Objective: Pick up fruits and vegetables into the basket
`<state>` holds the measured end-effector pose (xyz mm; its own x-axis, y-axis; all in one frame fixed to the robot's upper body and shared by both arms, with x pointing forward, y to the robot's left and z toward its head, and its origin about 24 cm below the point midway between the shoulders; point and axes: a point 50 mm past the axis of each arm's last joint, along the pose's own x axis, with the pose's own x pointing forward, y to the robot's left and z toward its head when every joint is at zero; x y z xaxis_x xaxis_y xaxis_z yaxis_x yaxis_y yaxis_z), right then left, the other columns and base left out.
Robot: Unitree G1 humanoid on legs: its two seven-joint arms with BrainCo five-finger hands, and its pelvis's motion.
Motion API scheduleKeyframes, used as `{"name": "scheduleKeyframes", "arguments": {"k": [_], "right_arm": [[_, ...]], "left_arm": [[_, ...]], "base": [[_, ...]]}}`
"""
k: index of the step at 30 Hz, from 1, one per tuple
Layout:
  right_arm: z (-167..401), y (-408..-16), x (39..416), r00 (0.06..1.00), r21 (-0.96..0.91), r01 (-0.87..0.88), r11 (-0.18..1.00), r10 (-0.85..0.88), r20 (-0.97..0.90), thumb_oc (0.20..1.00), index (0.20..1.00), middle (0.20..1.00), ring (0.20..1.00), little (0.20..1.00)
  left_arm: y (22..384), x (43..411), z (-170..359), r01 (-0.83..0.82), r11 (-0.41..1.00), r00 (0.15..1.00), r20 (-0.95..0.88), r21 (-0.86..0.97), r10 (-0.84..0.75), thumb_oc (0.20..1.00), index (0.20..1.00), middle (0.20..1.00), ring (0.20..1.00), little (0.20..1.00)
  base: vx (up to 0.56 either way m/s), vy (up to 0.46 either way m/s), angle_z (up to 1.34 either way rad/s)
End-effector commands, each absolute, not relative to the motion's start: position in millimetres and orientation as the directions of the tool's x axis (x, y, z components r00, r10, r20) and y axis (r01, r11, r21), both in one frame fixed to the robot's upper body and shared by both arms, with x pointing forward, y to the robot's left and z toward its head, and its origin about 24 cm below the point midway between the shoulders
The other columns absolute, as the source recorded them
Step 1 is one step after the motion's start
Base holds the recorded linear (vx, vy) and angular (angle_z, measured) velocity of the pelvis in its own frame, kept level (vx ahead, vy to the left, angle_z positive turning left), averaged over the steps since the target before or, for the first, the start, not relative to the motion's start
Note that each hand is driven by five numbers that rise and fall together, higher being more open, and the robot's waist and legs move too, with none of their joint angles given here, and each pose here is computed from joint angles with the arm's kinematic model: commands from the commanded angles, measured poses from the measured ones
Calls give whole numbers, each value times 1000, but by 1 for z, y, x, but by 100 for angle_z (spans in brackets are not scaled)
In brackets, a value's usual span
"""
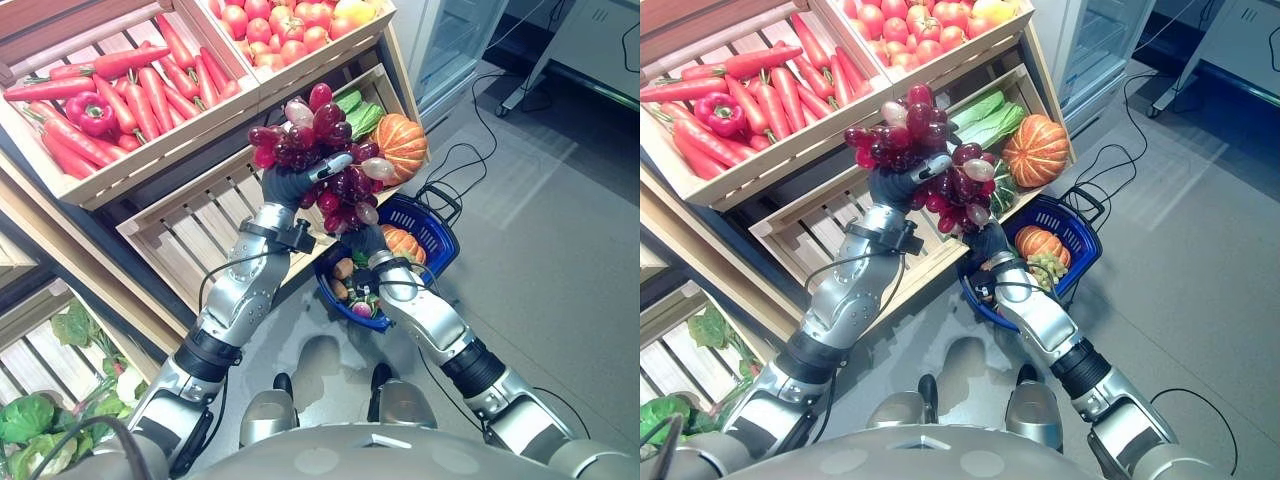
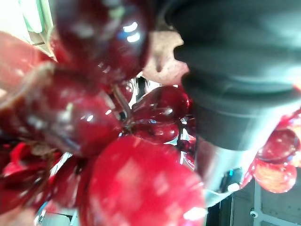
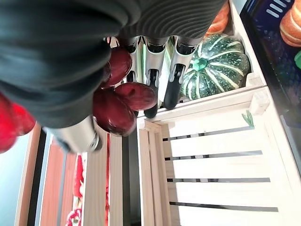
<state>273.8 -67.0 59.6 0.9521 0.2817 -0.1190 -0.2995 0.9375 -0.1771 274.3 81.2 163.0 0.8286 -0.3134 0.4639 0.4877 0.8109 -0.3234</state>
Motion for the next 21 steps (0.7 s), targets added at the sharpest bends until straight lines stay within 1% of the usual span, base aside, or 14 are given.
{"name": "scheduleKeyframes", "arguments": {"k": [1, 7, 12, 13, 14, 15, 16, 17, 19, 20, 21], "right_arm": [[110, -38, 280, 914, -170, -361, 917, 384, 129, 200, 200, 200, 200, 200], [112, -41, 280, 904, -172, -372, 912, 399, 156, 200, 200, 200, 200, 200], [111, -41, 280, 897, -146, -390, 909, 411, 164, 200, 200, 200, 200, 200], [110, -41, 280, 897, -137, -391, 910, 410, 165, 200, 200, 200, 200, 200], [110, -42, 280, 895, -125, -397, 909, 413, 167, 200, 200, 200, 200, 200], [110, -42, 280, 895, -122, -397, 910, 413, 168, 200, 200, 200, 200, 200], [110, -42, 280, 895, -109, -400, 910, 413, 168, 200, 200, 200, 200, 200], [109, -43, 280, 896, -90, -402, 911, 411, 169, 200, 200, 200, 200, 200], [109, -45, 280, 896, -80, -402, 912, 410, 170, 200, 200, 200, 200, 200], [108, -47, 280, 896, -71, -402, 913, 408, 172, 200, 200, 200, 200, 200], [108, -48, 279, 897, -64, -402, 913, 407, 174, 200, 200, 200, 200, 200]], "left_arm": [[65, 252, 208, 646, 725, 666, 641, -240, -381, 200, 200, 200, 200, 200], [64, 254, 202, 636, 738, 681, 613, -225, -400, 200, 200, 200, 200, 200], [65, 259, 192, 596, 770, 724, 566, -226, -394, 200, 200, 200, 200, 200], [65, 260, 191, 588, 776, 732, 557, -227, -391, 244, 244, 244, 244, 244], [66, 261, 188, 571, 789, 747, 543, -227, -384, 473, 473, 473, 473, 473], [66, 262, 188, 568, 791, 749, 541, -227, -383, 473, 473, 473, 473, 473], [66, 263, 187, 560, 796, 756, 533, -230, -379, 520, 520, 520, 520, 520], [67, 264, 184, 547, 806, 767, 522, -225, -374, 492, 492, 492, 492, 492], [68, 265, 183, 539, 812, 772, 517, -225, -370, 517, 517, 517, 517, 517], [70, 267, 181, 520, 822, 787, 506, -232, -354, 746, 746, 746, 746, 746], [71, 268, 179, 512, 825, 796, 492, -239, -352, 1000, 1000, 1000, 1000, 1000]], "base": [[0, 0, 0], [-1, -3, 1], [0, 0, 0], [0, 0, 0], [0, 0, 0], [0, 0, 0], [0, 0, 0], [0, 0, 0], [0, 0, 0], [0, 0, 0], [0, 0, 0]]}}
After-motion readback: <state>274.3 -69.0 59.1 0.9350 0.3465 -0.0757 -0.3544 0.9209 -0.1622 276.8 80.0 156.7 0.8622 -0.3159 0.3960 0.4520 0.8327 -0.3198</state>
